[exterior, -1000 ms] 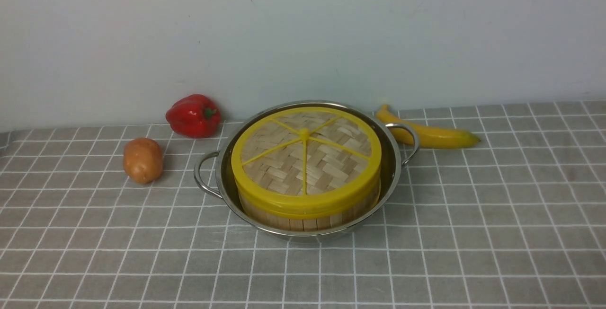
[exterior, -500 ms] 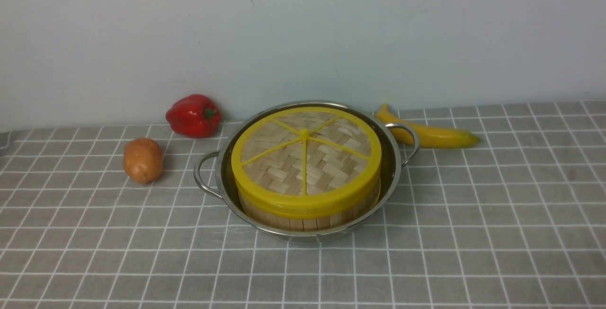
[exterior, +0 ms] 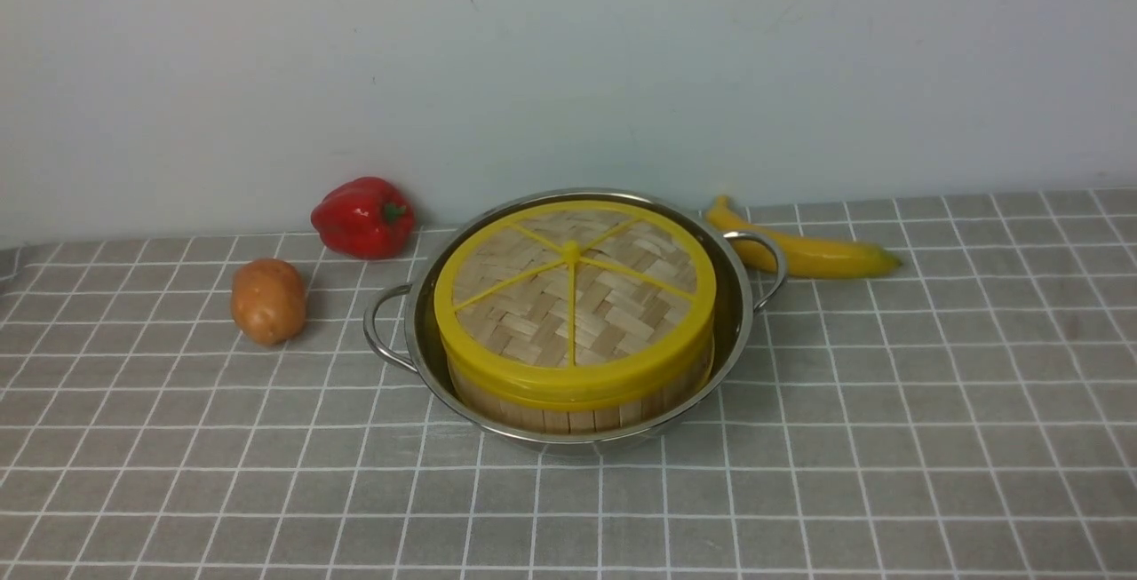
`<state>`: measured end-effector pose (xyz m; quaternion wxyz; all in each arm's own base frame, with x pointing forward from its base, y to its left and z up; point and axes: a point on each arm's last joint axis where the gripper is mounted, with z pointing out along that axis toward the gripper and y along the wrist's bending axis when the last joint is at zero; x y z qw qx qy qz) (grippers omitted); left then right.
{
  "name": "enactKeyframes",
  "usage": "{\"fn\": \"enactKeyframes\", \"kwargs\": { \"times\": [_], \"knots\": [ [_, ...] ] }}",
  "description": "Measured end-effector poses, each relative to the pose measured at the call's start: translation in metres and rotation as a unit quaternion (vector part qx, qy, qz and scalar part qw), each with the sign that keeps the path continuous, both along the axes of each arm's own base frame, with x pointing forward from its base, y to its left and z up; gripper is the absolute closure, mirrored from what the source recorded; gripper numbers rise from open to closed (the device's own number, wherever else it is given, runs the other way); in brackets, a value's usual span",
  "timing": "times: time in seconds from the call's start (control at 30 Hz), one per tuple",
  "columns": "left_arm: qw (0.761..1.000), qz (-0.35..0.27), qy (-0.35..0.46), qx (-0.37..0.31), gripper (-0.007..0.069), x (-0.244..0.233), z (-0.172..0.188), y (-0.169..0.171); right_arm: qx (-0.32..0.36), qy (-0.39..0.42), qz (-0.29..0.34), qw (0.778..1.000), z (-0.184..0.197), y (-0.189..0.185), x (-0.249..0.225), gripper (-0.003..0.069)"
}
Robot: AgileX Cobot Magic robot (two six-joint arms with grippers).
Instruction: Place the steamer in the pot on the grey tablecloth, and put the lid on the steamer.
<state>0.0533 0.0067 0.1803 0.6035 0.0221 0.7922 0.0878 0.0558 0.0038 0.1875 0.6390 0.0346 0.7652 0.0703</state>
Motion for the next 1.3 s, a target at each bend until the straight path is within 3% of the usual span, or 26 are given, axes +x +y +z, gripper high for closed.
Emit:
{"fn": "enactKeyframes", "kwargs": {
  "times": [1.3],
  "knots": [
    [1.0,0.0,0.0,0.0,0.0382,0.0,0.0,0.0,0.009,0.001,-0.002,1.0,0.0,0.0,0.0,0.0419]
  ]
}}
